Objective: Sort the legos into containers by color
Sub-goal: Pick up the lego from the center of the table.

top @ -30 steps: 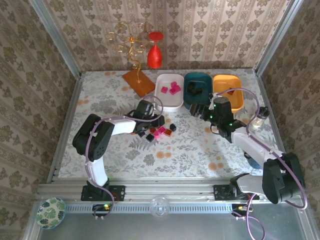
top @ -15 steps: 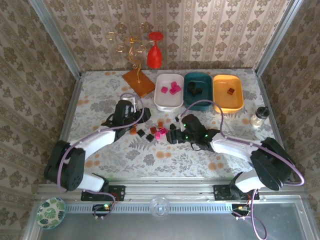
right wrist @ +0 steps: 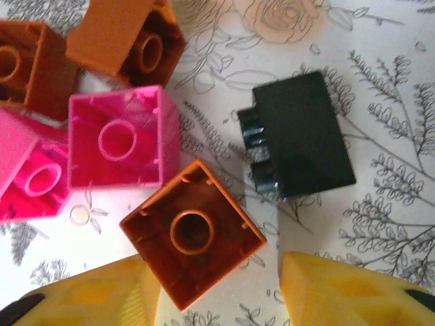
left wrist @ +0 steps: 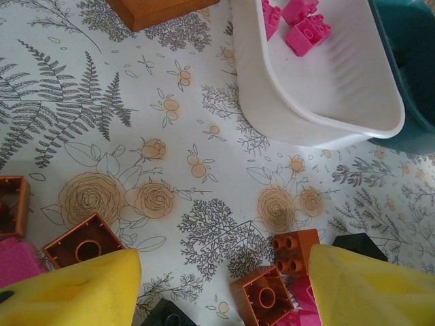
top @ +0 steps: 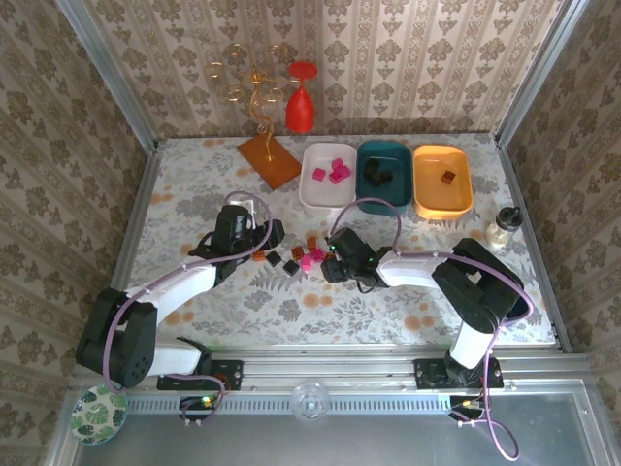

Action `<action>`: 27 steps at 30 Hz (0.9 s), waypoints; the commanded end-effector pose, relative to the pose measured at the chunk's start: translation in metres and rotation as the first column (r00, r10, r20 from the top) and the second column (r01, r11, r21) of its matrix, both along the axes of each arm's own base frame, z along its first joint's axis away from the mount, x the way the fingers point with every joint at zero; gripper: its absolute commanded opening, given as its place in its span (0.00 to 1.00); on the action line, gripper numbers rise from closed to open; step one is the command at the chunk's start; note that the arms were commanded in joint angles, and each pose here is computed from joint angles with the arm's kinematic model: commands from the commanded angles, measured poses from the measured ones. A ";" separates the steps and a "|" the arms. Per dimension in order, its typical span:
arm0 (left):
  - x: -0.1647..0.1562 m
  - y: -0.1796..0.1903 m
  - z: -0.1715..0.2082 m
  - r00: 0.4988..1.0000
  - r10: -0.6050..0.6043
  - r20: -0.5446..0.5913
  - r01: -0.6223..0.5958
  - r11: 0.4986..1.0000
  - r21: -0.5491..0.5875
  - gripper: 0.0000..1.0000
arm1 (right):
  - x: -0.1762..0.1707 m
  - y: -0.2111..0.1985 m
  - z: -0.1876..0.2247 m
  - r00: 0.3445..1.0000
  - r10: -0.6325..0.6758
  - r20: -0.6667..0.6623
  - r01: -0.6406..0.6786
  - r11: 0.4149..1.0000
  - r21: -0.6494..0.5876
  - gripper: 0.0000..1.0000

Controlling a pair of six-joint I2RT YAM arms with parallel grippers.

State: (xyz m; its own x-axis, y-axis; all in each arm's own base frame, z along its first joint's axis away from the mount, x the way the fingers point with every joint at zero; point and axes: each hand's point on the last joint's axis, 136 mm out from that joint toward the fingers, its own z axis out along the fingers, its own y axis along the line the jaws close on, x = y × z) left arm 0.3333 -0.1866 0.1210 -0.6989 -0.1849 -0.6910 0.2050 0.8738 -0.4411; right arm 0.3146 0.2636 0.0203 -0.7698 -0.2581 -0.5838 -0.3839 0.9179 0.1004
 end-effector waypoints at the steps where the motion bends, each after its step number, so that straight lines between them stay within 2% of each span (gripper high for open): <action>1: -0.007 0.004 0.002 1.000 -0.025 0.010 0.025 1.000 0.016 0.67 | 0.018 0.010 -0.009 0.999 -0.017 0.043 0.018 1.000 -0.010 0.50; 8: -0.006 0.024 0.003 0.999 0.026 0.025 -0.027 1.000 0.013 0.67 | 0.019 0.019 -0.022 1.000 0.008 0.027 -0.008 1.000 -0.004 0.49; 14: -0.007 0.024 0.004 1.000 0.020 0.023 -0.020 1.000 0.000 0.66 | 0.014 0.020 -0.013 0.999 0.023 0.031 -0.023 1.000 0.012 0.37; 21: -0.010 0.018 0.017 0.999 -0.001 0.046 0.003 0.999 -0.045 0.66 | -0.005 -0.004 0.057 0.994 -0.009 0.109 -0.005 0.992 0.128 0.33; 24: -0.011 0.010 0.031 0.996 -0.018 0.082 0.026 0.995 -0.092 0.67 | 0.007 -0.035 0.094 0.980 -0.115 0.162 0.079 0.974 0.215 0.31; 27: -0.012 0.003 0.043 0.994 -0.036 0.108 0.048 0.992 -0.113 0.67 | 0.031 -0.082 0.131 0.937 -0.282 0.207 0.207 0.925 0.319 0.30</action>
State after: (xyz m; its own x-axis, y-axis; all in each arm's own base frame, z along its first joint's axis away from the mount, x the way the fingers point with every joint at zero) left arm 0.3243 -0.1733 0.1483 -0.6489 -0.2209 -0.7281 0.2491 0.8425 -0.4776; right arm 0.3296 0.2183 0.1263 -0.6493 -0.0216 -0.7602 -0.3069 0.9220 0.2359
